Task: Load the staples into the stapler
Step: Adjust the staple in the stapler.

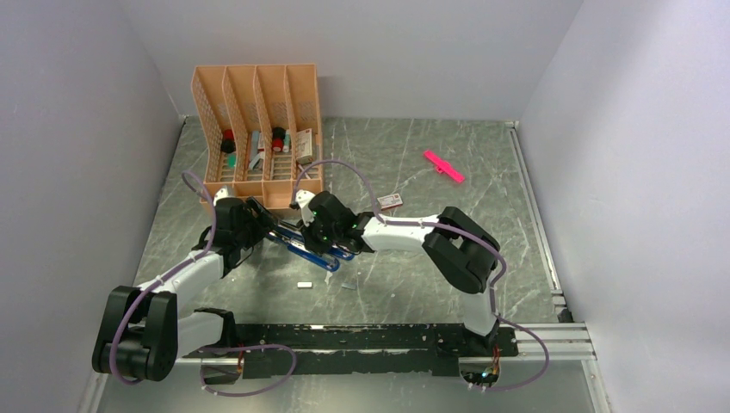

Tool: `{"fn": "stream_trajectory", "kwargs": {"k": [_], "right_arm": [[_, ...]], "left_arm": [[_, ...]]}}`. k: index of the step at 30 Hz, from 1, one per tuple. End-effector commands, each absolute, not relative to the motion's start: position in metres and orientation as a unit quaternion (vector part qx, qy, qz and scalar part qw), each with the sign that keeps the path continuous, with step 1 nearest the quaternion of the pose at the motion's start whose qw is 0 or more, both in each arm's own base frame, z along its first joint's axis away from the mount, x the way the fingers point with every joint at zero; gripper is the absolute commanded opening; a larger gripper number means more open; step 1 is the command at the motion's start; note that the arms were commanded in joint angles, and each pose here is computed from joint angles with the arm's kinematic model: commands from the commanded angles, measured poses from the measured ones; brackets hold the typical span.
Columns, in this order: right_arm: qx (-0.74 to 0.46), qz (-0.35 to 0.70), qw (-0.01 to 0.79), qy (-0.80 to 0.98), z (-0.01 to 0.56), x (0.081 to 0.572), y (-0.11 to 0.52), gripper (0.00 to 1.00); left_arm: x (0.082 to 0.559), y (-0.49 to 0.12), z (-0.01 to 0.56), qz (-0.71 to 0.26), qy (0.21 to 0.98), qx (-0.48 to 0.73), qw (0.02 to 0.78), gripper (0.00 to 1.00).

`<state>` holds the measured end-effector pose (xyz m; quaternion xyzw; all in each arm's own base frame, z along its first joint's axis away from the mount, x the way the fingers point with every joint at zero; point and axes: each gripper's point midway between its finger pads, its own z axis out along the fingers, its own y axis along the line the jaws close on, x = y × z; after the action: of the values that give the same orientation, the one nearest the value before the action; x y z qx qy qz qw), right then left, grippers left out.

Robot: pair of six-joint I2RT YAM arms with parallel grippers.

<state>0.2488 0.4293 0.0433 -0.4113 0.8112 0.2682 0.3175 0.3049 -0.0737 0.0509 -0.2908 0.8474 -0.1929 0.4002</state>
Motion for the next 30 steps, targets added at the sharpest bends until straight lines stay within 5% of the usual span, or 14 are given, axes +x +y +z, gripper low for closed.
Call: {"fn": "stream_trajectory", "kwargs": {"k": [1,21,30], "right_arm": [[-0.413,0.235,0.314,0.822,0.037,0.252,0.414,0.17],[-0.428,0.213,0.273,0.835,0.027,0.223,0.378,0.18],[-0.412,0.222,0.340,0.816,0.057,0.234,0.378,0.24]], "left_arm": [[0.312,-0.078,0.062,-0.205,0.839,-0.283,0.417,0.78],[0.313,-0.078,0.062,-0.202,0.842,-0.283,0.413,0.77],[0.318,-0.087,0.077,-0.231,0.833,-0.257,0.432,0.78]]}}
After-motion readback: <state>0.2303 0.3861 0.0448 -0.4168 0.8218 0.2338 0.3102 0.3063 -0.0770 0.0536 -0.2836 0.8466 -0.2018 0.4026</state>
